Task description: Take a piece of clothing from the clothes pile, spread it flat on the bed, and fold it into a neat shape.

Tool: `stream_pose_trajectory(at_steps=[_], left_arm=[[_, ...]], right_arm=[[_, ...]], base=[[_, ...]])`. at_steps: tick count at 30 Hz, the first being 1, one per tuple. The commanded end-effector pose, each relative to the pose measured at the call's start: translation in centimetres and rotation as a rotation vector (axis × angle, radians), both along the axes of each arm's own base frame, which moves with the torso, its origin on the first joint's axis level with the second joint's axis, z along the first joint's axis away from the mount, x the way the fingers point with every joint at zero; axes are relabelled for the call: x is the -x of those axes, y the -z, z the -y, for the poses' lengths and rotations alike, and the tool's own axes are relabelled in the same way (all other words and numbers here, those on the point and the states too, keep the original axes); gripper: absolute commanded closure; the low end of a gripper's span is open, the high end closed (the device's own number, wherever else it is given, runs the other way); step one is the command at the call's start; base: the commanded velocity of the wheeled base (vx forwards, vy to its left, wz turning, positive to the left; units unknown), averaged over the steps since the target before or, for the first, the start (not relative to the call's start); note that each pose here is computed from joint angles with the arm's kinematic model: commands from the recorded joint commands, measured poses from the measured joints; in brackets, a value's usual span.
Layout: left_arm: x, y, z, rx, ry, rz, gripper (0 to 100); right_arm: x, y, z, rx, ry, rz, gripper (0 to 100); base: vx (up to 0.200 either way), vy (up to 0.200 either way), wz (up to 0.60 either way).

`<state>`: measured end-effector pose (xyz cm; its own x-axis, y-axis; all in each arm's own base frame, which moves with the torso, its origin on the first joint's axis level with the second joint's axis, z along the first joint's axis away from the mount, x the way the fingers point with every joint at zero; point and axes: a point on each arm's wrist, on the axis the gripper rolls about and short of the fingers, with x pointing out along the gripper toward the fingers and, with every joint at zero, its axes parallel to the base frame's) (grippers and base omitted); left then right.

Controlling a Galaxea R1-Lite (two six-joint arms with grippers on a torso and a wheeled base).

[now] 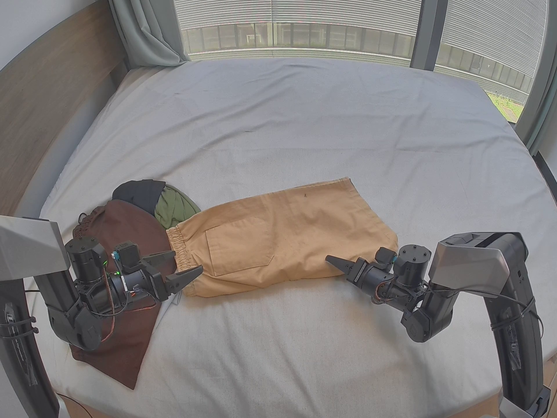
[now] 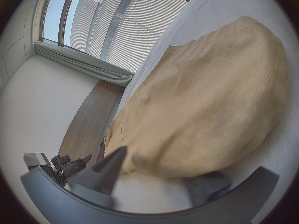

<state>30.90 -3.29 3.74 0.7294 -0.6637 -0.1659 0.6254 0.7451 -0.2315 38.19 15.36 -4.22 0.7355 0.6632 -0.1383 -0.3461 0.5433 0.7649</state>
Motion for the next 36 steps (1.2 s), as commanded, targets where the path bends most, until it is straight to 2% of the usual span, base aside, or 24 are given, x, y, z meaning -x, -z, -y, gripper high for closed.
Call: stream_pose_trajectory(at_steps=[1, 7, 15, 20, 27, 36], left_arm=[[0.0, 0.2, 0.0, 0.002, 0.001, -0.009, 0], [0.0, 0.1, 0.2, 0.04, 0.0, -0.039, 0], [0.1, 0.1, 0.2, 0.048, 0.017, -0.045, 0], [-0.1, 0.0, -0.1, 0.057, 0.022, -0.041, 0], [-0.5, -0.2, -0.4, 0.068, 0.053, -0.03, 0], [-0.6, -0.3, -0.5, 0.083, 0.072, -0.032, 0]], right_arm=[[0.0, 0.0, -0.1, -0.001, -0.003, 0.003, 100], [0.5, -0.2, 0.2, 0.007, 0.001, -0.004, 100], [2.0, -2.3, 1.1, 0.018, 0.008, -0.009, 100], [3.2, -2.3, 1.5, 0.037, 0.006, -0.044, 100], [4.8, -2.2, 1.9, 0.083, -0.005, -0.07, 100], [8.9, -3.1, 3.1, 0.152, -0.016, -0.136, 100]], base=[[0.0, 0.0, 0.0], [0.0, 0.0, 0.0], [0.0, 0.0, 0.0], [0.0, 0.0, 0.0], [0.0, 0.0, 0.0], [0.0, 0.0, 0.0]])
